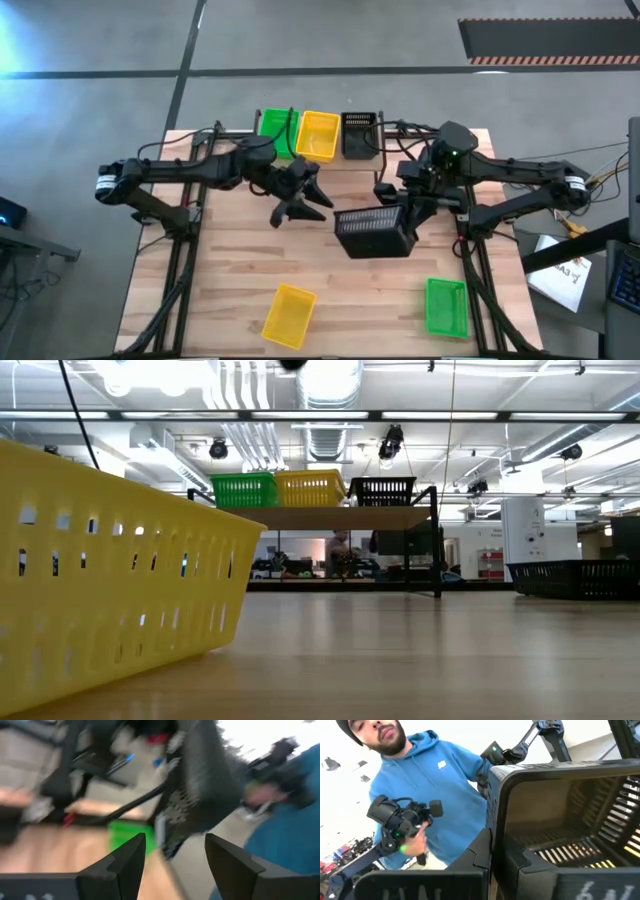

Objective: Stack baskets on shelf by color
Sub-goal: Stack the left black bin on the black bin on the shelf

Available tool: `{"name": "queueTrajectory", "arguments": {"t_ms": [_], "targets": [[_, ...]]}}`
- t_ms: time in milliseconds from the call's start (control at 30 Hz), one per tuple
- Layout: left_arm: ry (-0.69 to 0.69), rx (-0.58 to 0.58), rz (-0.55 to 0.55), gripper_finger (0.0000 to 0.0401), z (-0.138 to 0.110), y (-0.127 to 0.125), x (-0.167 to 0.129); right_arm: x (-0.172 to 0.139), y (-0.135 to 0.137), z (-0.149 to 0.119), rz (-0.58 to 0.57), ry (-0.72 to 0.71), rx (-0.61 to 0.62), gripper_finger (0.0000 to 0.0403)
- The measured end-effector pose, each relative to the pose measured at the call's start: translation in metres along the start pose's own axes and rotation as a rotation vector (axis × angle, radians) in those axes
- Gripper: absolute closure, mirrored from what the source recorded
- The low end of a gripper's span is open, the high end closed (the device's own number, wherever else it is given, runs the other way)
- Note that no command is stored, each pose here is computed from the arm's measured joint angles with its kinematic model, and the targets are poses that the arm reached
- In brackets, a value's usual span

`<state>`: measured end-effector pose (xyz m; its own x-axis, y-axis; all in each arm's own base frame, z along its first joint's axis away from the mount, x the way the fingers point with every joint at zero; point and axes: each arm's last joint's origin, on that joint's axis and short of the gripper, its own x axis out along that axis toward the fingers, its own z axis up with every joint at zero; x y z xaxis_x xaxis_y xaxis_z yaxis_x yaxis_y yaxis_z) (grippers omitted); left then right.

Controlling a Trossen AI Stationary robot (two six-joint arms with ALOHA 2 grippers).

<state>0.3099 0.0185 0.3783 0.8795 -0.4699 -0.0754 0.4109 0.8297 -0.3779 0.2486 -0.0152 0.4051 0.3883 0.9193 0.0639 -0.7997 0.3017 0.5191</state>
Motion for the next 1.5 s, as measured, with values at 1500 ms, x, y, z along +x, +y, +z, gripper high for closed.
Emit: {"name": "queueTrajectory", "arguments": {"t_ms": [1500], "targets": [[0.243,0.131,0.757,0.0212,-0.017,-0.03,-0.078,-0.057,-0.14,0.051,-1.582,0.894,0.301,0.0394]]}}
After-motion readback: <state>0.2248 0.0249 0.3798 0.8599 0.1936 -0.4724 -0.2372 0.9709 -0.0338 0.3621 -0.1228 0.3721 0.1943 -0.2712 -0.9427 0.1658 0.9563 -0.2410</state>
